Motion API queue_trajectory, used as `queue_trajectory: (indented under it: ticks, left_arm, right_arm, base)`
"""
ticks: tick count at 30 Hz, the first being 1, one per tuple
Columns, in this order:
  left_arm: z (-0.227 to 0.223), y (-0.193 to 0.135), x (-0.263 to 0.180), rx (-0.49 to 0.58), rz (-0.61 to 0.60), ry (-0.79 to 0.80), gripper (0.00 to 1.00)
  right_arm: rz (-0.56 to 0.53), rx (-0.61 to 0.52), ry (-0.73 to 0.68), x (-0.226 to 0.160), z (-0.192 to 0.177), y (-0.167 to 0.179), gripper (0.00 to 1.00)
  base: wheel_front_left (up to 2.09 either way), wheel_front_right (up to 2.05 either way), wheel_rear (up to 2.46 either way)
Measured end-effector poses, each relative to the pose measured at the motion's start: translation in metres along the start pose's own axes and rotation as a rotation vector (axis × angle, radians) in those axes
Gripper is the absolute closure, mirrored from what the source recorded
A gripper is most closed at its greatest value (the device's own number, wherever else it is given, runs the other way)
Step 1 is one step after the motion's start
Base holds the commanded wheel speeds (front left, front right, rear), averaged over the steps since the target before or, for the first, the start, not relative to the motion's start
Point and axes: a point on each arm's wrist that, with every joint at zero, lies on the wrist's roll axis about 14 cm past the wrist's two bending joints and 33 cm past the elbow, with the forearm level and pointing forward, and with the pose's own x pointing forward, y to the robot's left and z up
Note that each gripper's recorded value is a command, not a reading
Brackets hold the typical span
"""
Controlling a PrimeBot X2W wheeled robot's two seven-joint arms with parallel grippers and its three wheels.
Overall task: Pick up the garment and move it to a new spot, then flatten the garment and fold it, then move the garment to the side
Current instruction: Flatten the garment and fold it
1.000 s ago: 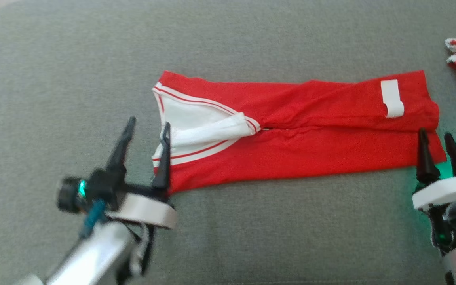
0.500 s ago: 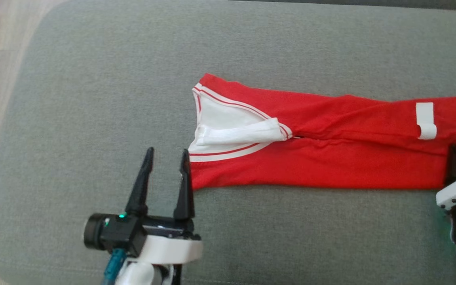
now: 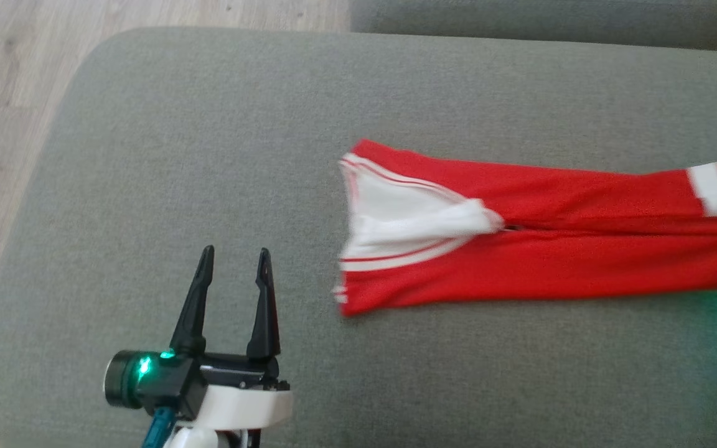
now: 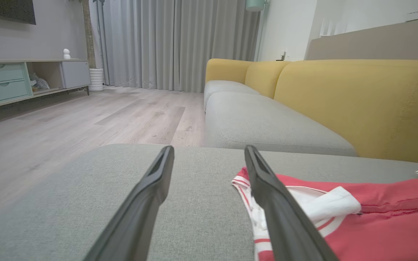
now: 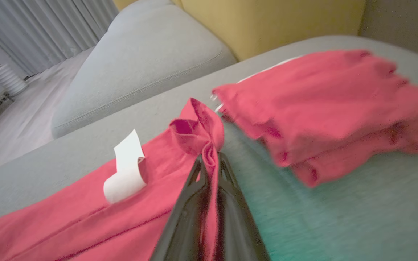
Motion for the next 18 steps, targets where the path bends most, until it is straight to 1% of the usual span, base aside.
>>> queue_trajectory:
  ticks: [1,3,5,6,9,13,16,18]
  left_arm:
    - [0.001,-0.001,0.0,-0.005,-0.005,-0.003,0.0]
    - [0.003,-0.003,-0.001,-0.018,-0.011,-0.009,0.0]
    - [0.004,-0.006,-0.002,-0.014,-0.029,-0.015,0.0]
    - [0.004,-0.006,-0.002,-0.014,-0.029,-0.015,0.0]
    - [0.009,-0.009,-0.003,0.004,-0.042,-0.033,0.0]
    - [0.003,-0.009,-0.013,0.007,-0.054,-0.011,0.0]
    - [-0.001,-0.01,-0.018,0.012,-0.062,0.001,0.0]
    - [0.0,-0.009,-0.02,0.01,-0.06,-0.002,0.0]
  right_arm:
    - [-0.01,-0.012,-0.016,-0.001,0.01,-0.007,1.0]
    - [-0.007,-0.032,-0.039,-0.002,0.026,-0.011,1.0]
    - [0.032,-0.035,-0.057,-0.003,0.036,0.002,1.0]
    - [0.032,-0.035,-0.057,-0.003,0.036,0.002,1.0]
    - [0.154,-0.002,-0.095,-0.008,0.05,0.049,1.0]
    - [0.366,0.037,-0.121,-0.028,0.06,0.131,1.0]
    - [0.504,0.047,-0.104,-0.05,0.049,0.185,1.0]
    - [0.571,0.041,-0.078,-0.063,0.036,0.214,1.0]
  base:
    - [0.0,0.0,0.0]
    - [0.0,0.0,0.0]
    - [0.0,0.0,0.0]
    - [0.0,0.0,0.0]
    - [0.0,0.0,0.0]
    - [0.0,0.0,0.0]
    - [0.0,0.0,0.0]
    - [0.0,0.0,0.0]
